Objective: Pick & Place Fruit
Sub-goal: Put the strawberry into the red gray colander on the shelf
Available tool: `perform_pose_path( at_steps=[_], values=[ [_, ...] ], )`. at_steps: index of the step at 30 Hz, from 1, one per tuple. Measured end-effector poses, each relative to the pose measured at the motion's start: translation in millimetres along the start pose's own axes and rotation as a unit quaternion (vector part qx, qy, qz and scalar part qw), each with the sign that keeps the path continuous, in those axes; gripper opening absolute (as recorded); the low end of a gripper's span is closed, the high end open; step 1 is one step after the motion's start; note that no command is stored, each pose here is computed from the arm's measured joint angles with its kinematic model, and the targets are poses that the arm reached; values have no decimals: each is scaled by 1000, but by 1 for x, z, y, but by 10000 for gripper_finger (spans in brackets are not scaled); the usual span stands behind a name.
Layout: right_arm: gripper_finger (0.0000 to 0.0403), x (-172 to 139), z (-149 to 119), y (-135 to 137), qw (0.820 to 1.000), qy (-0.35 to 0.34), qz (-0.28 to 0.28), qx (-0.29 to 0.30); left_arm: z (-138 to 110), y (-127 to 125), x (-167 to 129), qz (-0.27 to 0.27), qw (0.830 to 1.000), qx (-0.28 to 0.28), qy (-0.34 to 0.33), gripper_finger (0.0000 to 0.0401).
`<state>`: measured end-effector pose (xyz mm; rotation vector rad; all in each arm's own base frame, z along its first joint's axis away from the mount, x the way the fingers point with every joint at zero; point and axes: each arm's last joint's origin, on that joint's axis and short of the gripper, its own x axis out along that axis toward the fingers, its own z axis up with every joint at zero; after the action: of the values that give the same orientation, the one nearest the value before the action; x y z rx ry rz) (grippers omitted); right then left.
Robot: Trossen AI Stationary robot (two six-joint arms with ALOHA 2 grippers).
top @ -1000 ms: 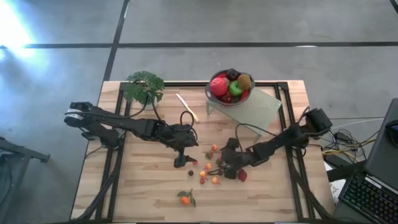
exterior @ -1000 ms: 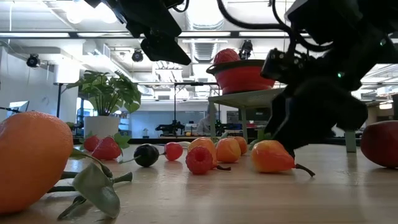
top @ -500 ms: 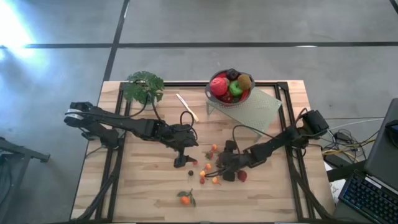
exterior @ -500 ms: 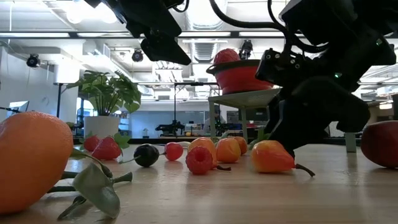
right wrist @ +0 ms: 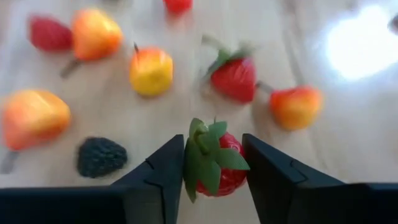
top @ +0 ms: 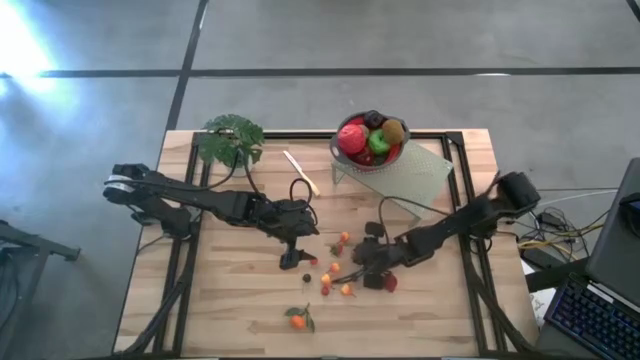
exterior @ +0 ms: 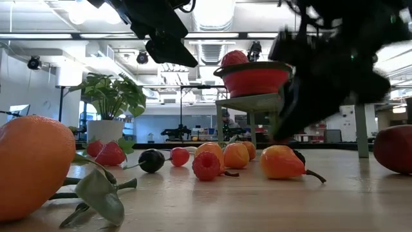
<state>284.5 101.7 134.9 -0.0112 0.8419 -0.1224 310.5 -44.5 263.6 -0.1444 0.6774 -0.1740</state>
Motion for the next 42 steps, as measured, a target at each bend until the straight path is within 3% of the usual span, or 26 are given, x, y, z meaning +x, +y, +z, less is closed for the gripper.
perform_pose_path(
  at_steps=[5, 10, 15, 21, 34, 42],
  values=[
    [165, -37, 23, -7, 1000, -20, 6, -4, 0, 0, 0, 0, 1000, 3, -2, 360],
    [147, -86, 51, -21, 998, -64, 13, -5, 0, 0, 0, 0, 1000, 2, -2, 360],
    [136, -133, 76, -46, 992, -125, 1, -11, 0, 0, 0, 0, 1000, 3, -2, 360],
    [164, -168, 96, -87, 984, -170, -48, 2, 0, 0, 0, 0, 1000, 3, -2, 360],
    [138, -183, 107, -179, 964, -152, -201, 89, 0, 0, 0, 0, 1000, 2, -2, 360],
    [169, -167, 92, -204, 965, -119, -198, 123, 0, 0, 0, 0, 1000, 15, -2, 360]
  ],
)
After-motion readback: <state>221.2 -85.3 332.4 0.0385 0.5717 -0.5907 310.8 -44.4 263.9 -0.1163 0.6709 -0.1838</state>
